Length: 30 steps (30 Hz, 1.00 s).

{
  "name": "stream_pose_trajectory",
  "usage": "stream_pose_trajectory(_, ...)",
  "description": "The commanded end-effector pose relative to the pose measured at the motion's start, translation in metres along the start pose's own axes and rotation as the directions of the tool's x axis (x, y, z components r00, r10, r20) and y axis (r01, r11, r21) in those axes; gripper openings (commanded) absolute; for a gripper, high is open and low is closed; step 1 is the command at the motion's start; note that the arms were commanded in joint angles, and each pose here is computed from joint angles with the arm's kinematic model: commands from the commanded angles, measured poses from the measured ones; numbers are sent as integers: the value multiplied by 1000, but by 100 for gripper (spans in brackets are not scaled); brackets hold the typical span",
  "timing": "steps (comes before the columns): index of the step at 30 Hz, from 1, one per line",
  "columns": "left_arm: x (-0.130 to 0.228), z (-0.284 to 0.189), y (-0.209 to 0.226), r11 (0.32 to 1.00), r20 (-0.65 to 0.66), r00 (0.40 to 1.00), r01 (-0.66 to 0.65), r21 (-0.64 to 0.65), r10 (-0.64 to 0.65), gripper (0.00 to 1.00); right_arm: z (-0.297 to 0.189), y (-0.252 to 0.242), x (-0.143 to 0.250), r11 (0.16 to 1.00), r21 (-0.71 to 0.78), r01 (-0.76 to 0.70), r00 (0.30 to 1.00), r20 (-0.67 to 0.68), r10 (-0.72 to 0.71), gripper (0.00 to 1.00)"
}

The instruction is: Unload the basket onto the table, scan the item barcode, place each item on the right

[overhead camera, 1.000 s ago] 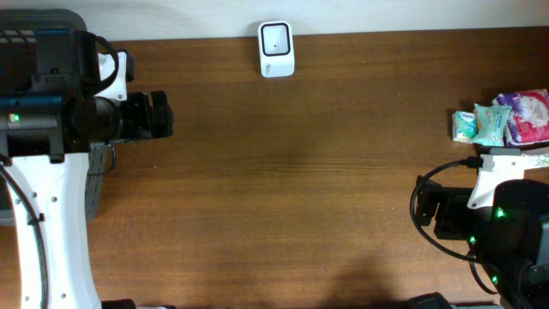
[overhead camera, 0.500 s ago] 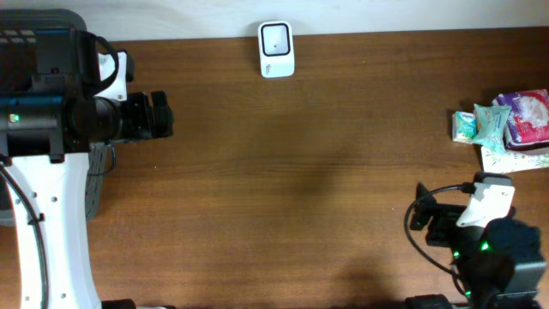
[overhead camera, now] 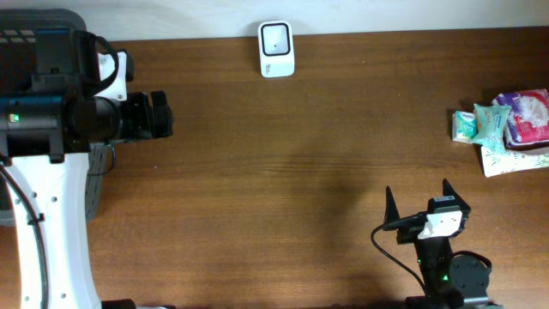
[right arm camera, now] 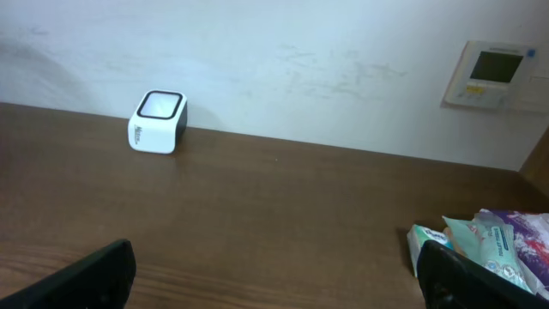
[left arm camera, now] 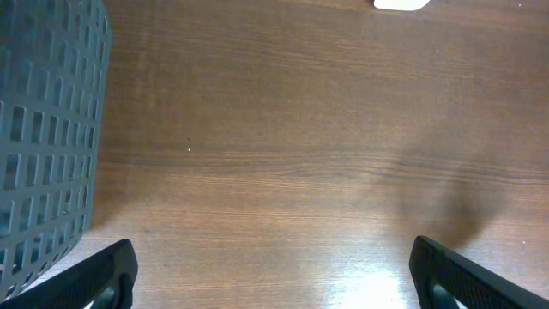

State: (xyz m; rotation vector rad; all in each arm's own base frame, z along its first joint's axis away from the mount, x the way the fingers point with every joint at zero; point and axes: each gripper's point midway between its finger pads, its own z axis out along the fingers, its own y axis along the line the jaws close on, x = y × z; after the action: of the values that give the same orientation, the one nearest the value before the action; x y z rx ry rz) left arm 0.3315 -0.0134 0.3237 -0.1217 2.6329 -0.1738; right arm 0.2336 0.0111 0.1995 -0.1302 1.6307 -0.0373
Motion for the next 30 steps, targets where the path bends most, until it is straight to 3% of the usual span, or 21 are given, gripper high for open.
stream_pose_trajectory(1,-1,-1,-1,1000,6,1000,-13,8,13,99,4,1,6,1000,-4,3,1000,22,-3,99)
stream_pose_trajectory(7,-1,-1,-1,1000,6,1000,-13,8,13,99,14,5,17,1000,-12,3,996,92,-2,99)
stream_pose_trajectory(10,-1,-1,-1,1000,6,1000,-13,8,13,99,15,7,42,1000,-20,-17,1000,-9,17,99)
stream_pose_trajectory(21,-1,-1,-1,1000,6,1000,-13,8,13,99,15,-4,44,999,43,-17,1000,-20,18,99)
stream_pose_trajectory(23,-1,-1,-1,1000,6,1000,-13,8,13,99,14,-12,45,988,94,-120,992,-13,122,99)
stream_pose_trajectory(25,-1,-1,-1,1000,6,1000,-13,8,13,99,14,-9,45,988,78,-136,990,-13,137,99)
stream_pose_trajectory(30,-1,-1,-1,1000,6,1000,-13,8,13,99,14,-8,45,994,74,-83,996,-17,84,99)
